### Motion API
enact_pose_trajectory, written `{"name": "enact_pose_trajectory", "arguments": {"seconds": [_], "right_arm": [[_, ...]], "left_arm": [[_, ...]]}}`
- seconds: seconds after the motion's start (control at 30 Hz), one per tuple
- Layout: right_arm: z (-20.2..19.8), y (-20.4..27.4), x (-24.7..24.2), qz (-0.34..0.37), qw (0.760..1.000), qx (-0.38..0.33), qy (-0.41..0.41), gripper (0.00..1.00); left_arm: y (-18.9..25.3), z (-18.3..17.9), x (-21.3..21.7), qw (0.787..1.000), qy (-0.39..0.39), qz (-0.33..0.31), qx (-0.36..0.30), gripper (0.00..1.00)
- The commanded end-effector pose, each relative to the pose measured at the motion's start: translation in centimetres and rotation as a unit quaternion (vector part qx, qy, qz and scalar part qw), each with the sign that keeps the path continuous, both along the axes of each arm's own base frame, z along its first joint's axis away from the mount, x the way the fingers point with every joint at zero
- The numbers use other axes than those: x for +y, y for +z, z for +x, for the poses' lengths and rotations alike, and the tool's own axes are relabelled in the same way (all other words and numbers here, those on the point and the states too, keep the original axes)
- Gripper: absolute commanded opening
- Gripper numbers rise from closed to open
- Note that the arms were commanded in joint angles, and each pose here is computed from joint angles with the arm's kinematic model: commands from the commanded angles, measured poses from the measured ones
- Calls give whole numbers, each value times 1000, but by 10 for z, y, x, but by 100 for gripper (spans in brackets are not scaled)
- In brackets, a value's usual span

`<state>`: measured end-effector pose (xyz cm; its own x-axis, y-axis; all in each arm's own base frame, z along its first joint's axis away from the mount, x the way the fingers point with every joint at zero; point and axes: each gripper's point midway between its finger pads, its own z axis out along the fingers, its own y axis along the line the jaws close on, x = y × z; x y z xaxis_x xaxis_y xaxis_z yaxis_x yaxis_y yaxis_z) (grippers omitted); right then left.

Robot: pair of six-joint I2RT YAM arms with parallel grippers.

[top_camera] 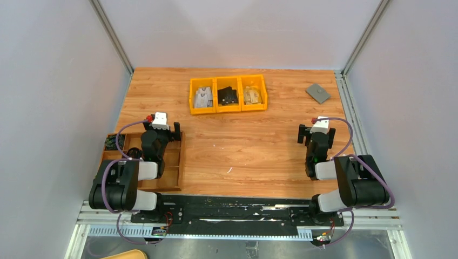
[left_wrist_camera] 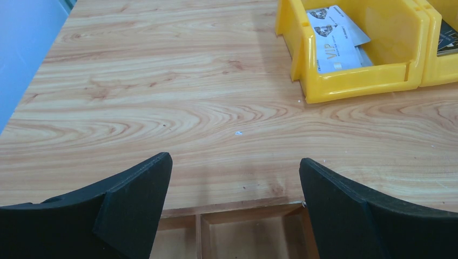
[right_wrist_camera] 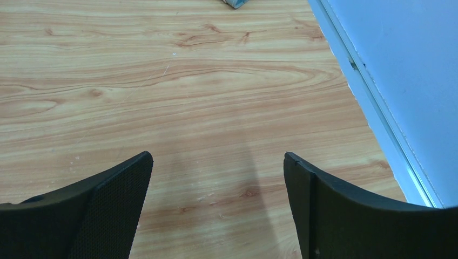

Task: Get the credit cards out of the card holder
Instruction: Move the card holder to the center of the board.

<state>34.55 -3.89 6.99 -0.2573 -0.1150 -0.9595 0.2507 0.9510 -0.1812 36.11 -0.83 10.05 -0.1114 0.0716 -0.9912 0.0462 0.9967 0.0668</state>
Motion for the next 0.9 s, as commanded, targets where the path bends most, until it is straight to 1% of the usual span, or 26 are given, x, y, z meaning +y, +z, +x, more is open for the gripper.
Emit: {"name": "enact_pose_trajectory", "arguments": {"seconds": [0.0,0.13,0.2,0.23,0.27,0.3,0.33,0.37,0.43,0.47,0.53,0.57,0.6,0.63,0.67,0.7,0.8,0.83,0.87], "right_arm": [[4,5,0,-5,1000,-10,4,94],[4,6,0,-6,1000,-11,3,94],[2,12,-3,-8,1000,-18,-16,94],[2,17,1,-13,1000,-23,-4,94],[0,27,0,-24,999,-32,-16,94],[-5,32,-2,-38,998,-18,-40,94],[-4,45,-5,-42,998,-15,-53,94],[-2,55,-6,-24,997,-14,-67,94],[4,81,-9,35,995,-34,-90,95],[11,91,-7,74,992,-46,-88,95],[25,107,-8,156,980,-66,-104,94],[31,117,-12,185,972,-78,-123,95],[36,122,-16,202,965,-76,-147,95],[42,124,-19,212,961,-67,-163,95],[52,120,-19,215,962,-44,-164,95],[65,130,-17,213,965,-30,-153,95],[98,123,-15,175,975,38,-132,95],[108,112,-14,159,977,71,-126,95],[121,109,-14,153,976,85,-127,95]], "left_arm": [[2,1,1,1000,5,0,-5,100],[2,1,1,1000,5,0,-5,100],[6,1,1,1000,5,1,-13,100],[9,3,5,1000,17,0,-11,100],[12,6,8,1000,26,-2,-3,100],[10,6,12,999,36,-2,21,100],[23,12,14,999,39,-4,20,100],[20,12,14,998,39,2,56,100],[32,16,14,997,32,15,75,100],[34,15,13,996,25,20,85,100],[40,15,11,995,11,21,102,100],[44,14,7,994,0,19,109,100],[47,14,4,993,-7,17,121,100],[48,13,3,991,-11,14,133,100],[52,14,1,989,-16,12,144,100],[60,18,0,989,-18,9,149,100],[60,20,-9,981,-39,-3,191,100],[60,21,-13,978,-49,-7,202,100],[61,23,-16,976,-57,-12,211,100]]}}
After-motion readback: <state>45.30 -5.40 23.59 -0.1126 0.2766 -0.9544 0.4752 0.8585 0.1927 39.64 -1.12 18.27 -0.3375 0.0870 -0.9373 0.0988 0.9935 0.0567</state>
